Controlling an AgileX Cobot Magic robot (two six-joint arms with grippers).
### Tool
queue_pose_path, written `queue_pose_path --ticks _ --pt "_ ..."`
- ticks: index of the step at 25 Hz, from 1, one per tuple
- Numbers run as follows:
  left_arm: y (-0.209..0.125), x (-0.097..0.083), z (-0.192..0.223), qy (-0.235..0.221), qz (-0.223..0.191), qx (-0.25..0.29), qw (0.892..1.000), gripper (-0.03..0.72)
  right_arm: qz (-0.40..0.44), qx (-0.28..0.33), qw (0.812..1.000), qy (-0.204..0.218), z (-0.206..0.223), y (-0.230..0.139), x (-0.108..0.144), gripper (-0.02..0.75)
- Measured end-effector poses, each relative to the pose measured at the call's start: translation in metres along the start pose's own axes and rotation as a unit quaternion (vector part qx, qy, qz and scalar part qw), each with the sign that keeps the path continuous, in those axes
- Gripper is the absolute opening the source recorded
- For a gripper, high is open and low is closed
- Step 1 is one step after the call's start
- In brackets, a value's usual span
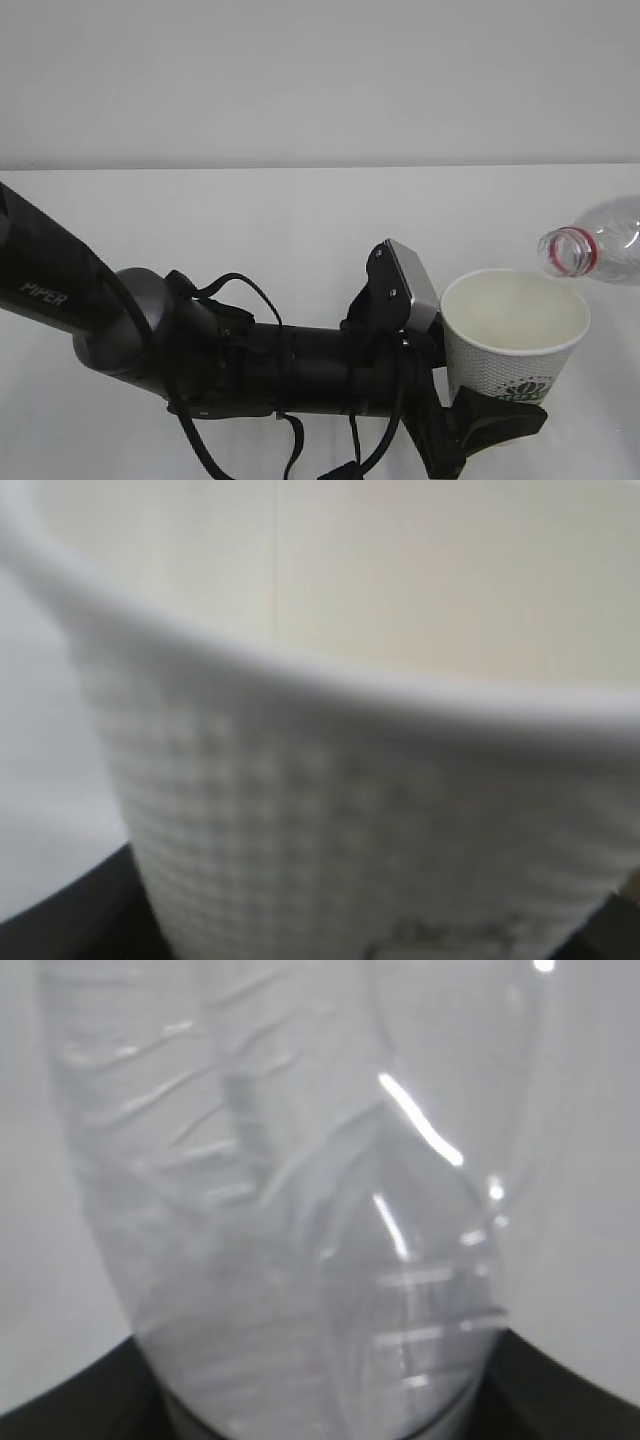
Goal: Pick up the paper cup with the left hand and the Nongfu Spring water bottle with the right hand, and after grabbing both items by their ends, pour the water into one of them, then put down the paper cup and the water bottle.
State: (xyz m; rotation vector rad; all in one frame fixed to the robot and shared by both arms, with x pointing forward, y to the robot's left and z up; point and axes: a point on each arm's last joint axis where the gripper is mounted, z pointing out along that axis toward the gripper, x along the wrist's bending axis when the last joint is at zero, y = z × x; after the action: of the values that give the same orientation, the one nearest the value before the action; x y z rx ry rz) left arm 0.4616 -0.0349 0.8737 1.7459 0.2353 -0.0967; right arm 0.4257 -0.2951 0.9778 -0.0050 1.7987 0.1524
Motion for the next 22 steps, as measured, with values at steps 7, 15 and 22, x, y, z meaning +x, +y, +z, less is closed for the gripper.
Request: queue_pose_path --ticks 7,15,22 --pt "0.0000 0.0000 0.0000 0.000 0.000 0.000 1.000 0.543 -0.010 0.001 1.000 -0.002 0.0002 -0.0002 -0.0007 0.430" --pt "0.0000 0.0000 0.0000 0.000 0.000 0.000 1.000 0.543 -0.013 -0.004 1.000 -0.020 0.0007 0.0007 -0.0050 0.430" --pt "0.0000 0.0000 0.0000 0.000 0.000 0.000 1.000 0.543 -0.016 -0.006 0.999 -0.029 0.0007 0.0012 -0.0067 0.430"
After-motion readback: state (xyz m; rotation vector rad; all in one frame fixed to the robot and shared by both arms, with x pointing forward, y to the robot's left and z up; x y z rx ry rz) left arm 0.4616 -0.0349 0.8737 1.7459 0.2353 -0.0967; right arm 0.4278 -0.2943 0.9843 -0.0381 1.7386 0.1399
